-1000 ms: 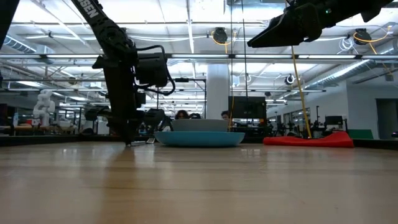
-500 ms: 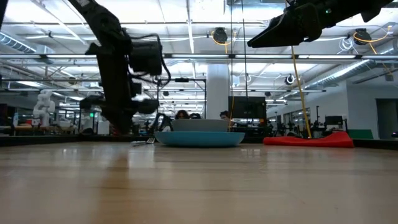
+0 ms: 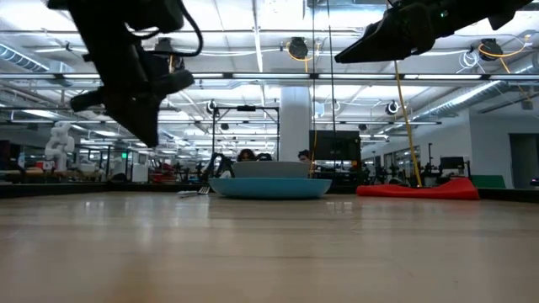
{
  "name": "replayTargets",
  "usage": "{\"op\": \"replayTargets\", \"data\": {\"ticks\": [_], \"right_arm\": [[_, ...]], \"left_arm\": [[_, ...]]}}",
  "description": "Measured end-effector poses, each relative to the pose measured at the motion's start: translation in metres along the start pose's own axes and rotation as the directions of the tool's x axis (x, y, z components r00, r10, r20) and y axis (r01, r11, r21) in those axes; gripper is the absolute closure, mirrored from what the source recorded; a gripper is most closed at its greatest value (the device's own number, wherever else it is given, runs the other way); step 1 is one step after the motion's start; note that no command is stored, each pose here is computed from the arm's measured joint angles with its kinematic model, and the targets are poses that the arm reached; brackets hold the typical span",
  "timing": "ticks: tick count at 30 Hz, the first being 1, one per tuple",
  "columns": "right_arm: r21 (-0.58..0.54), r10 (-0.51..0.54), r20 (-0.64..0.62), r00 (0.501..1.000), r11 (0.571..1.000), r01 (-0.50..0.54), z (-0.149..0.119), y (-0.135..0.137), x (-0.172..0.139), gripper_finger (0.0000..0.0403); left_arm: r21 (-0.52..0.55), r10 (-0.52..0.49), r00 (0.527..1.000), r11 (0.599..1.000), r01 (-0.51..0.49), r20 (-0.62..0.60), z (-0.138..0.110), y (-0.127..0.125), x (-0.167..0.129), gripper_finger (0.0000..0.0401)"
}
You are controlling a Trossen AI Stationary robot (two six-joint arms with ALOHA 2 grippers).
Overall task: Pick and place plate/cup/fork/spoon on tray
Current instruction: Put the yellow spoon into the grey bowl
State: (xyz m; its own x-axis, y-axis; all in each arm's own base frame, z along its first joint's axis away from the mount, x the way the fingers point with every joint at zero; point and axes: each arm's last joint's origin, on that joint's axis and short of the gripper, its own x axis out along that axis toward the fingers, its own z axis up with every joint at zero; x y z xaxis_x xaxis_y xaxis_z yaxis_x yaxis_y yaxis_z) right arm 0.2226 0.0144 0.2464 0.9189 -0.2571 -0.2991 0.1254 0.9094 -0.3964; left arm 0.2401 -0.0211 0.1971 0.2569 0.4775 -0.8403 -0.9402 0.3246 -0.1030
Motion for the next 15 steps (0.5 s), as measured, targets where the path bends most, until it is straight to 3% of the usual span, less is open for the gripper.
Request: {"op": "replayTargets", "data": {"ticks": [7,15], "right_arm": [[0.043,0.000,0.002,1.000,0.999,0.000,0.000,0.000,0.000,0.0124],[0.115,0.000,0.001,1.000,0.993,0.000,0.000,0.000,0.000,0.0124]], "left_arm": [[-0.001,-0.027,0.997,1.000,0.027,-0.072,-0.029,-0.006,-0.029,0.0366],[0.034,-0.027,0.996,0.999,0.030,-0.089,-0.039,-0.009,-0.066,0.0366]]}}
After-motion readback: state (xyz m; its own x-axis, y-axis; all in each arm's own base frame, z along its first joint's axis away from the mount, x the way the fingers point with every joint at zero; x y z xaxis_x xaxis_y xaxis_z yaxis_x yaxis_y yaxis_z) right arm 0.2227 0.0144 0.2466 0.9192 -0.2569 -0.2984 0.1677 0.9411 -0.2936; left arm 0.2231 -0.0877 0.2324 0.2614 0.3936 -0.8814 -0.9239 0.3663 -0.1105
